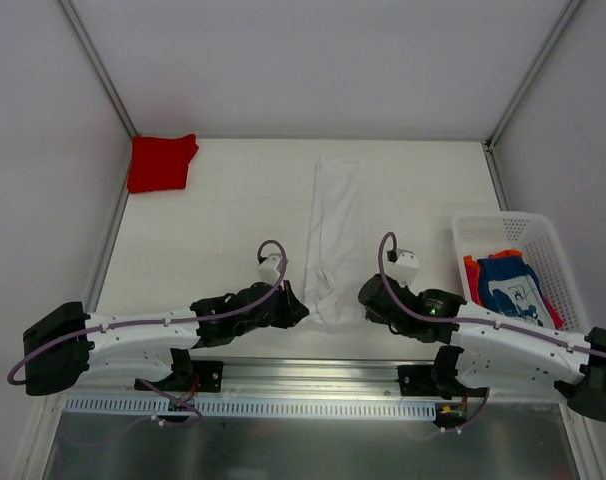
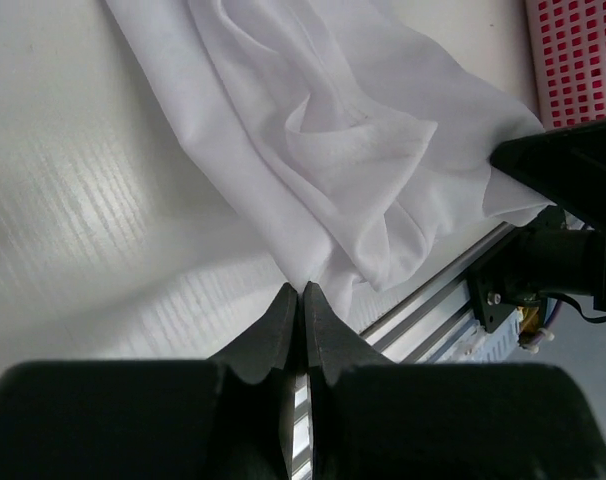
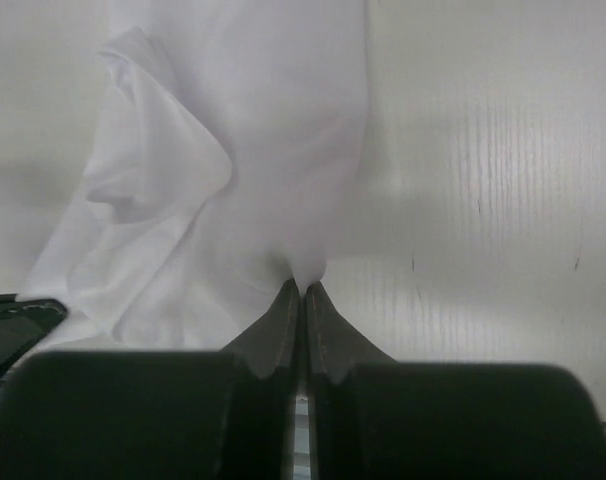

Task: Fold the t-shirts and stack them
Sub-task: Fold the tshirt

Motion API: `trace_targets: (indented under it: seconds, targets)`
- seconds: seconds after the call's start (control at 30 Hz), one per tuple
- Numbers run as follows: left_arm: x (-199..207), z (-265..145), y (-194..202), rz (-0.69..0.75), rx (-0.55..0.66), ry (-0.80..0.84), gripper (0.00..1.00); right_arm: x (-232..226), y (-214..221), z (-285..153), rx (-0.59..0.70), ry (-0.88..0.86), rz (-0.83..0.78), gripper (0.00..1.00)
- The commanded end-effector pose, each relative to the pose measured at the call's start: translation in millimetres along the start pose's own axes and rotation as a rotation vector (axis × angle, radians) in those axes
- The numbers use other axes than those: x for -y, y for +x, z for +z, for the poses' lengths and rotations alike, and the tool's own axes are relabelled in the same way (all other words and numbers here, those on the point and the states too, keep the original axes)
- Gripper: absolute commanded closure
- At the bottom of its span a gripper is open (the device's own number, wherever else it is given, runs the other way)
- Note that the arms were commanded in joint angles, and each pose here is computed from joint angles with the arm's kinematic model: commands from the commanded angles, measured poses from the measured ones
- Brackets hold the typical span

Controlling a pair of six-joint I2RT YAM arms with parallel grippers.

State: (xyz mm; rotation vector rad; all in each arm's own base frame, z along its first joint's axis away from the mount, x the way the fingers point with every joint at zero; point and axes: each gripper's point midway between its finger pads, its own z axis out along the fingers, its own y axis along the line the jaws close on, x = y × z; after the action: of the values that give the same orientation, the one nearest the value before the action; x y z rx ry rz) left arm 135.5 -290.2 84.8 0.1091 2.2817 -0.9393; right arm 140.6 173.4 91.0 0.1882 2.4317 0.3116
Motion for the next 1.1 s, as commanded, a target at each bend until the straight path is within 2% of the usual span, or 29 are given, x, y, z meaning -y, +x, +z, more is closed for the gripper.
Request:
trace_targets:
  seconds: [0.0, 0.23, 0.53, 0.73, 1.07]
  targets:
    - [21, -4, -21, 0.034, 0.046, 0.025, 1.00, -7, -31, -11, 0.088, 0.035, -0.066, 0.99]
    - [32, -2, -39, 0.089, 0.083, 0.010, 1.00, -27, -49, -2, 0.102, 0.099, -0.123, 0.99]
    - [20, -7, -93, 0.208, 0.244, -0.162, 1.00, -21, -87, 19, 0.112, 0.187, -0.128, 1.00]
    - [8, -1, -109, 0.240, 0.260, -0.222, 1.00, -21, -102, 30, 0.107, 0.195, -0.124, 1.00]
    - [-17, 33, -108, 0.244, 0.220, -0.304, 1.00, -32, -109, 67, 0.063, 0.206, -0.142, 0.99]
